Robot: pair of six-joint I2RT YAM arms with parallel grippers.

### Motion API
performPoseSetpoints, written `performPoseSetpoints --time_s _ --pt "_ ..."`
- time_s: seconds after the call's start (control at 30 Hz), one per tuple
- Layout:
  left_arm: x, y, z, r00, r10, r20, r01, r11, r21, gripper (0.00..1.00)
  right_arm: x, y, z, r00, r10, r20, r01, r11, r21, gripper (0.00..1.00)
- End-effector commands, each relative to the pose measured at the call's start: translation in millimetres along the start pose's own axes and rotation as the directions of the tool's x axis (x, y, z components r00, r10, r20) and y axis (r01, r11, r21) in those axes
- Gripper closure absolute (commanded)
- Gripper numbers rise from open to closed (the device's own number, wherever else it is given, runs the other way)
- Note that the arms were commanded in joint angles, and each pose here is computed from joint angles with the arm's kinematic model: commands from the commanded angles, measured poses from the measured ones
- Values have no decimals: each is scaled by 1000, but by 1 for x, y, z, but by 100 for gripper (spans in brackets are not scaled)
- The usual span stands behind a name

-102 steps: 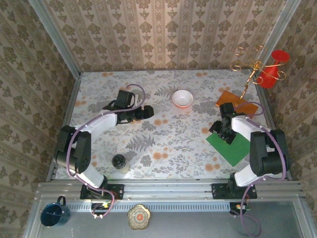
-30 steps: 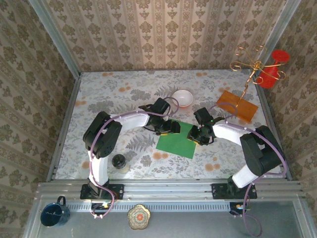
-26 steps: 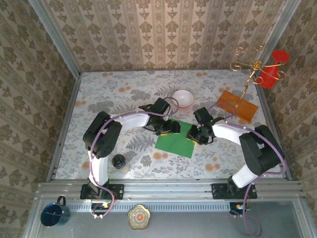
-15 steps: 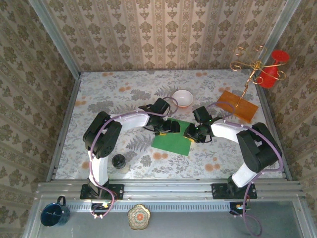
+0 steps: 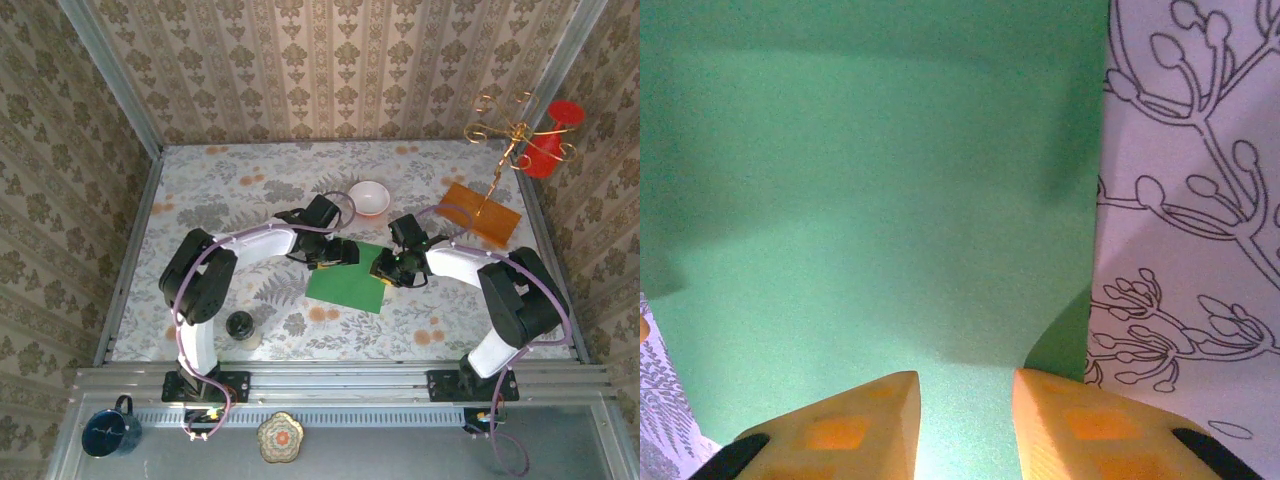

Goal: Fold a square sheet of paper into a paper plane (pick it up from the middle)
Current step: First fold in half a square sheet of paper at the center of the table.

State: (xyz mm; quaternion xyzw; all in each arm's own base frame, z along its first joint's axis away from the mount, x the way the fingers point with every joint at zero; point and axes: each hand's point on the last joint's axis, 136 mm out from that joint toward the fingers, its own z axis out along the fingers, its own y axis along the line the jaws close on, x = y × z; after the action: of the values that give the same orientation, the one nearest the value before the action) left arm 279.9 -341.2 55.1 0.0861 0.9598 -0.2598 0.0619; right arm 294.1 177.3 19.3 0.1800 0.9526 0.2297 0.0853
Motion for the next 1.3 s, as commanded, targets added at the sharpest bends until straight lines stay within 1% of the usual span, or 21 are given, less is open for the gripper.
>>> performPoseSetpoints --time_s 0.0,0.17,0.33,0.43,0.67,0.77,0.9,1.03,1.1,1.2,1.27 --pt "5 17 2 1000 -10 -23 9 997 -71 21 5 -4 5 999 2 -32 -2 1000 7 68" --pt "12 19 17 997 -24 -71 20 997 -68 20 10 -15 13 998 21 -51 -19 999 43 69" --pt "17 26 24 995 -52 -85 44 995 -92 18 12 -15 20 997 20 -76 -17 999 38 69" --pt "18 31 26 994 -75 -81 66 992 -103 17 12 -11 23 996 16 -85 -14 999 29 69" --pt "15 35 20 991 -125 -45 121 990 -74 14 8 6 32 996 -4 -94 4 1000 1 70" --pt "11 37 15 987 -159 -28 158 987 -37 14 7 13 37 995 -11 -99 10 1000 -9 71" --pt "10 45 12 984 -175 -23 174 984 -41 15 7 24 42 994 -28 -107 25 999 -26 71" --pt "10 51 9 983 -181 -23 179 983 -47 19 8 40 48 992 -50 -118 44 998 -49 72" --pt "8 52 6 983 -183 -20 182 982 -42 23 8 48 48 992 -55 -116 47 996 -71 72" --pt "4 52 -1 984 -178 2 178 984 -28 34 4 54 42 994 -57 -90 48 994 -98 72" --pt "-1 50 -10 986 -164 22 165 986 -12 43 -3 56 30 997 -60 -43 54 992 -115 71"
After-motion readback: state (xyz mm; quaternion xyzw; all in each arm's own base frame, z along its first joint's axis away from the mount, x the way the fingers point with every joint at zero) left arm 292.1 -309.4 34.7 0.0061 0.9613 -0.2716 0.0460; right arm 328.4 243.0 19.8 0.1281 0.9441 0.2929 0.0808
